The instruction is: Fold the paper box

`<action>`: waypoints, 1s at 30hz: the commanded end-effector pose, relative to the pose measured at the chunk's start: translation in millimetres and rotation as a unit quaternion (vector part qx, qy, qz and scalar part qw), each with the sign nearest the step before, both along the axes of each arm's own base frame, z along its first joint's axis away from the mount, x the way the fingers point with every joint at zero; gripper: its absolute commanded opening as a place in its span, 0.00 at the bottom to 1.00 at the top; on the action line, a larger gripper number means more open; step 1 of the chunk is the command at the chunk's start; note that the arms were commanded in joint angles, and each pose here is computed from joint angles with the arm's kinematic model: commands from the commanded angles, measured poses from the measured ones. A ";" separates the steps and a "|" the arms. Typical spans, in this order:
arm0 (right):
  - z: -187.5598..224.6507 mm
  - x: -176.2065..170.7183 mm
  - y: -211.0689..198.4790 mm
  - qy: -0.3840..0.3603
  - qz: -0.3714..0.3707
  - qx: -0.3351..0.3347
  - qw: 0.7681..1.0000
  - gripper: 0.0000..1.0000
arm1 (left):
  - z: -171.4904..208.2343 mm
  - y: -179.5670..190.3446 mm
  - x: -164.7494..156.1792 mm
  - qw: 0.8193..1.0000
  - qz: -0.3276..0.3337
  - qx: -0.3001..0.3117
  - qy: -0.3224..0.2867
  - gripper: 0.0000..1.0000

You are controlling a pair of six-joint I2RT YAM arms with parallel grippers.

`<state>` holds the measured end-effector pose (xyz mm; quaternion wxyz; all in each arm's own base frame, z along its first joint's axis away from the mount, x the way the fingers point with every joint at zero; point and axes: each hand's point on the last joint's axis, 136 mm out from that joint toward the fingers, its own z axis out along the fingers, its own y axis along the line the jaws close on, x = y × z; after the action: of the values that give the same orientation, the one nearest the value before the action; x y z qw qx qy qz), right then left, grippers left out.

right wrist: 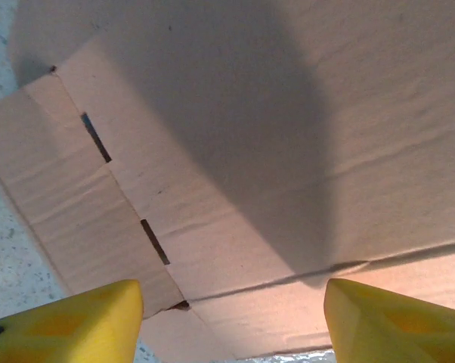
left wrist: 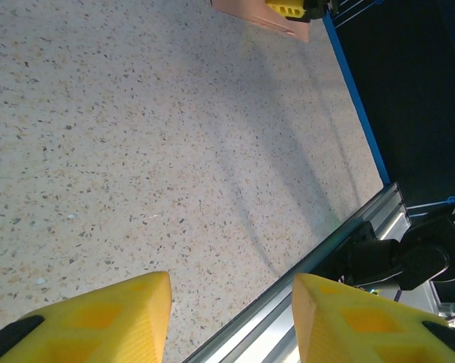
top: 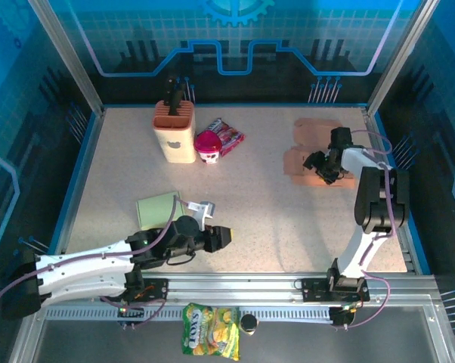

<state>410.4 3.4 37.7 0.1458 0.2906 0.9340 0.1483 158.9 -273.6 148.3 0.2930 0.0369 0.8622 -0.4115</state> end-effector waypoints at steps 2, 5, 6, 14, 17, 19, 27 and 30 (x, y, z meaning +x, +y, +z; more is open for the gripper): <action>-7.2 -10.2 25.2 0.042 0.044 -0.008 0.998 0.65 | 24.2 -10.2 2.6 0.999 -0.004 -0.039 -0.017 0.46; -13.2 -20.2 46.7 0.061 0.067 0.003 0.996 0.65 | 24.7 -7.8 3.4 0.999 0.001 -0.038 -0.019 0.46; -13.7 -22.5 53.9 0.060 0.072 0.011 0.996 0.65 | 25.7 -7.2 3.6 0.999 0.002 -0.040 -0.020 0.46; -15.8 -52.9 104.9 0.060 0.112 0.017 0.992 0.65 | 9.0 -1.0 3.0 0.999 0.018 -0.027 0.002 0.47; -13.5 -66.4 128.5 0.052 0.123 0.026 0.991 0.65 | 1.7 0.9 5.1 0.999 0.031 -0.023 0.011 0.46; -12.8 -77.8 145.3 0.050 0.134 0.032 0.989 0.65 | -3.6 0.8 6.9 0.999 0.041 -0.023 0.017 0.46; -0.1 -127.2 208.4 0.028 0.186 0.031 0.982 0.65 | -22.8 -7.5 24.0 0.995 0.096 -0.022 0.032 0.47; 11.5 -143.3 216.1 0.012 0.197 0.024 0.980 0.65 | -29.7 -11.1 32.2 0.992 0.119 -0.028 0.036 0.48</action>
<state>274.9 218.5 36.0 0.0739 0.0921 0.9737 0.1949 179.0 -282.2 112.9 0.2880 -0.0500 0.8752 -0.3854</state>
